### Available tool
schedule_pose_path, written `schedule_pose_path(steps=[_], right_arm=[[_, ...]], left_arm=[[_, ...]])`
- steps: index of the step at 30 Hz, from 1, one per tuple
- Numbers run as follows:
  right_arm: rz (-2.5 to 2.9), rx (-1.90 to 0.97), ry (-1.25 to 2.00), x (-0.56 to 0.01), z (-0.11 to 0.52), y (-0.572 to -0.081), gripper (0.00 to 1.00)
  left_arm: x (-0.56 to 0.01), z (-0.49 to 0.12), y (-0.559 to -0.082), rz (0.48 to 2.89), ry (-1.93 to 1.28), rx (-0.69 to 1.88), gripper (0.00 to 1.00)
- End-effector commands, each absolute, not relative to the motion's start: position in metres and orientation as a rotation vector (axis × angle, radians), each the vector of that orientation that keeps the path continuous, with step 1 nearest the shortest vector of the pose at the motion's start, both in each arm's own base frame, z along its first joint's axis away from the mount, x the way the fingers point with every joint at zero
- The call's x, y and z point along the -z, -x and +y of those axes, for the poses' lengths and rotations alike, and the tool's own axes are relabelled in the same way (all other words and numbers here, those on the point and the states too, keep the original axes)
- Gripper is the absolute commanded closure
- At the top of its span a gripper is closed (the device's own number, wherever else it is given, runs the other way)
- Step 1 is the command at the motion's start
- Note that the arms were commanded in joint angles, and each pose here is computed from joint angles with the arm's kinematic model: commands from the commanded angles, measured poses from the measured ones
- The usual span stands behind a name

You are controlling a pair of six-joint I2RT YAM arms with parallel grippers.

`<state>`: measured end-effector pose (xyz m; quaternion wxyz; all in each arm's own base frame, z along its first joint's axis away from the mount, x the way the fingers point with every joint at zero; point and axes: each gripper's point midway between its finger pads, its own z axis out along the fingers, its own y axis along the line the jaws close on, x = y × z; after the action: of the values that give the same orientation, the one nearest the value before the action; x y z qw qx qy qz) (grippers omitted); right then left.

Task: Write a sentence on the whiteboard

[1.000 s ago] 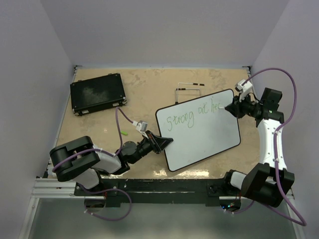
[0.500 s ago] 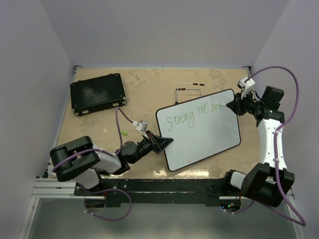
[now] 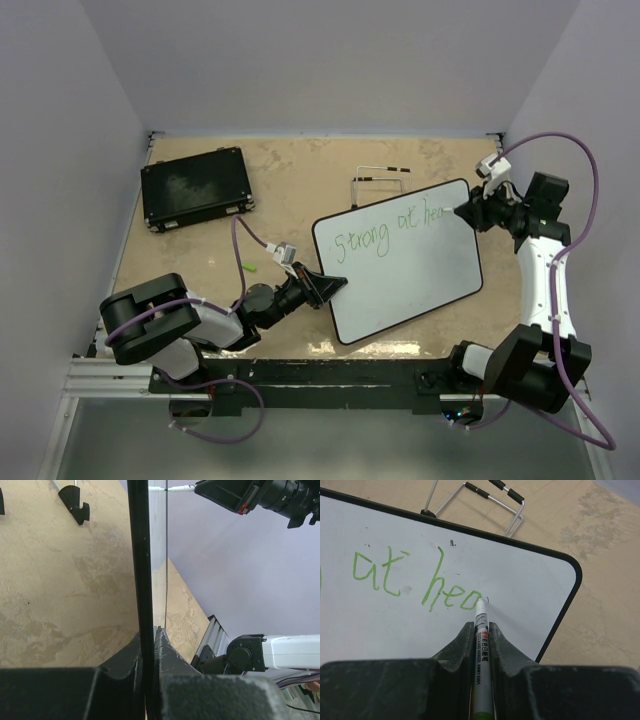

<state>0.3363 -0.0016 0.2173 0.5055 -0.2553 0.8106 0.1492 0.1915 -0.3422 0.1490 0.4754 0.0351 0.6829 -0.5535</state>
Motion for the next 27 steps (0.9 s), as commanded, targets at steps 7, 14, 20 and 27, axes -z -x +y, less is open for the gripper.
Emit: schedule_pose_path(steps=[7, 14, 20, 27], right_arm=[[1.994, -0.331, 0.667, -0.205, -0.001, -0.319, 1.0], [2.021, -0.272, 0.649, -0.204, -0.01, -0.32, 1.0], [1.95, -0.288, 0.678, -0.227, -0.002, -0.318, 1.0], [1.855, -0.268, 0.697, -0.265, 0.007, -0.31, 1.0]], left_arm=[[-0.147, -0.342, -0.188, 1.605, -0.236, 1.283, 1.0], [-0.147, -0.342, -0.187, 1.605, -0.236, 1.283, 1.0], [-0.146, -0.342, -0.187, 1.608, -0.237, 1.281, 1.0], [-0.144, -0.341, -0.187, 1.612, -0.238, 1.279, 1.0]])
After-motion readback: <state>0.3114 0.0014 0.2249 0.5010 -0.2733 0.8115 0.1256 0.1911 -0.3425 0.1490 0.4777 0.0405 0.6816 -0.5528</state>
